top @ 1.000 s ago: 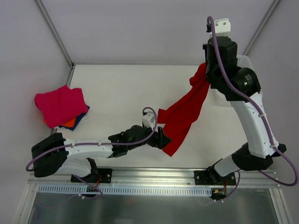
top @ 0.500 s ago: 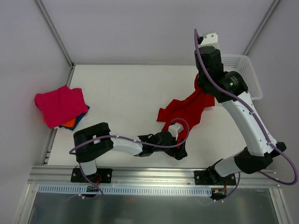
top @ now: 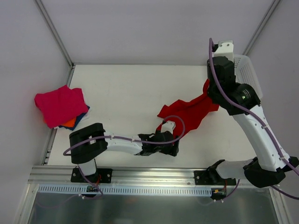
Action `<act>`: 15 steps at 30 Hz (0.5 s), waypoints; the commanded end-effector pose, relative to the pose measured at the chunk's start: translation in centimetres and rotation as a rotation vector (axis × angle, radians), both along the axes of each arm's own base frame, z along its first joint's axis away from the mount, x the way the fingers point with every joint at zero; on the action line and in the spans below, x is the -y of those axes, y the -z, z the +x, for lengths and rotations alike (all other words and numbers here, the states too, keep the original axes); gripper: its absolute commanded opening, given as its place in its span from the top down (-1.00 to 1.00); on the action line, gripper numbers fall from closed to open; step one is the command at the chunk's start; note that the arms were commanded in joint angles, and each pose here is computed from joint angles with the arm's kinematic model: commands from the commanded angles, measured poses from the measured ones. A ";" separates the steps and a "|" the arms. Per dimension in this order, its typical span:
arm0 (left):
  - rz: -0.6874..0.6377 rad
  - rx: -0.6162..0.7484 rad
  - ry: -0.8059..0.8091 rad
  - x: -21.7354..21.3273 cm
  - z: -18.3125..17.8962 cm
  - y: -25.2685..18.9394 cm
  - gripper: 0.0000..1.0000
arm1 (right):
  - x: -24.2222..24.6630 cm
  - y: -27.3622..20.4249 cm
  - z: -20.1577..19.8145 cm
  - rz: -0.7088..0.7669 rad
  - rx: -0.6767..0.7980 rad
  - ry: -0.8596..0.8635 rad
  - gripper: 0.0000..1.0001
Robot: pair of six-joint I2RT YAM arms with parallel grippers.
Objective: Fold and stack the t-shirts
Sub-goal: Flatten the tshirt out
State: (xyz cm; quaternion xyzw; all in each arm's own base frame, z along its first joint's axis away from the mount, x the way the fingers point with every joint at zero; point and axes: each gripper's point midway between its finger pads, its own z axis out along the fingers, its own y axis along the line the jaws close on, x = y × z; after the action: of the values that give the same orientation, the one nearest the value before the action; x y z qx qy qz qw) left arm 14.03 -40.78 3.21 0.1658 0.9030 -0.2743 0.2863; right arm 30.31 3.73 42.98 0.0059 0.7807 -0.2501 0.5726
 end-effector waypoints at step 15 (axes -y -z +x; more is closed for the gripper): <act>0.385 -0.057 -0.497 -15.0 3.9 5.1 -0.49 | 3.8 6.9 -7.9 0.156 -0.146 0.046 0.99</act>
State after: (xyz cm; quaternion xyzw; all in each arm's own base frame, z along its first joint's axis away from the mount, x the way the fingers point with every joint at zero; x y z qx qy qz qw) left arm 17.70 -32.90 2.31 0.0119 0.9350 -0.1551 0.3186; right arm 24.44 0.52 38.72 0.0399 0.8113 -0.2110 0.5437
